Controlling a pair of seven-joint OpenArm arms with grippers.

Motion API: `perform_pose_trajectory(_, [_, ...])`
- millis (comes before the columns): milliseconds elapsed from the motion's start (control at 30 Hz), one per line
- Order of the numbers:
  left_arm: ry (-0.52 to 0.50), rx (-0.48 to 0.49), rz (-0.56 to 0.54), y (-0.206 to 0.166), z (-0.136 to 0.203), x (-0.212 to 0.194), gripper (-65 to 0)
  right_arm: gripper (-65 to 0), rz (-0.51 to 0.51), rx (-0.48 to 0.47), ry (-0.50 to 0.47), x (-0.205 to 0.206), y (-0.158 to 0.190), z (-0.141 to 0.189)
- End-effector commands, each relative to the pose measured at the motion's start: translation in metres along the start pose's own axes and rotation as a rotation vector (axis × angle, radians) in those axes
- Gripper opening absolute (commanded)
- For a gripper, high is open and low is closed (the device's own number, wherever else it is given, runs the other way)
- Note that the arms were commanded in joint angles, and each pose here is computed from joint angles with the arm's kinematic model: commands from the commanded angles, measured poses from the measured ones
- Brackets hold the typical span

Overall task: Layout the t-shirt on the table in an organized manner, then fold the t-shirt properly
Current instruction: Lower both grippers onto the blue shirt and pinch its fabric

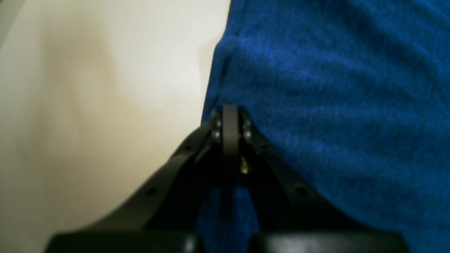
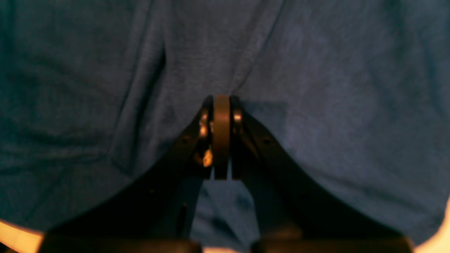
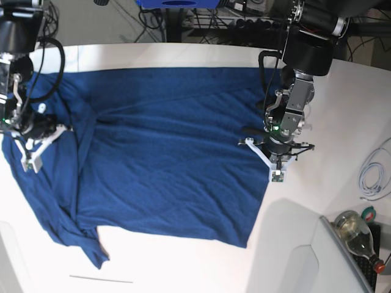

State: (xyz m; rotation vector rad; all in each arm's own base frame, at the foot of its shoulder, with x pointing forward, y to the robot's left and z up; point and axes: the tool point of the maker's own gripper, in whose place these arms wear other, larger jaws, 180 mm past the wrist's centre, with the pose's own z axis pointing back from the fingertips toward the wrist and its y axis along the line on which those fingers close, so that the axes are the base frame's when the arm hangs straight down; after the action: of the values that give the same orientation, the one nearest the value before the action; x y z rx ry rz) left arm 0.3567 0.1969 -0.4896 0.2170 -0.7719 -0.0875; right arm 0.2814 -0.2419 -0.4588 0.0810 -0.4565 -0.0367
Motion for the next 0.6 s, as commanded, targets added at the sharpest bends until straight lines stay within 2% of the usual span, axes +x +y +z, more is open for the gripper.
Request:
perform_pose_trajectory(0, [0.042, 0.013, 0.000, 0.007, 0.000, -0.008, -65.0, -64.4, 0.020, -0.005, -0.055, 0.019, -0.001, 0.012])
perform_pose_trajectory(267, [0.046, 0.031, -0.009, 0.018, -0.001, -0.010, -65.0, -64.4, 0.143, -0.032, -0.004, -0.013, 0.017, 0.062])
perform_pose_trajectory(400, [0.042, 0.043, -0.013, 0.026, -0.001, -0.008, -65.0, -64.4, 0.119, -0.051, 0.039, -0.041, 0.014, 0.081])
perform_pose_trajectory(567, [0.036, 0.043, -0.010, 0.026, -0.001, -0.004, -65.0, -64.4, 0.225, -0.021, 0.173, -0.083, 0.015, 0.094])
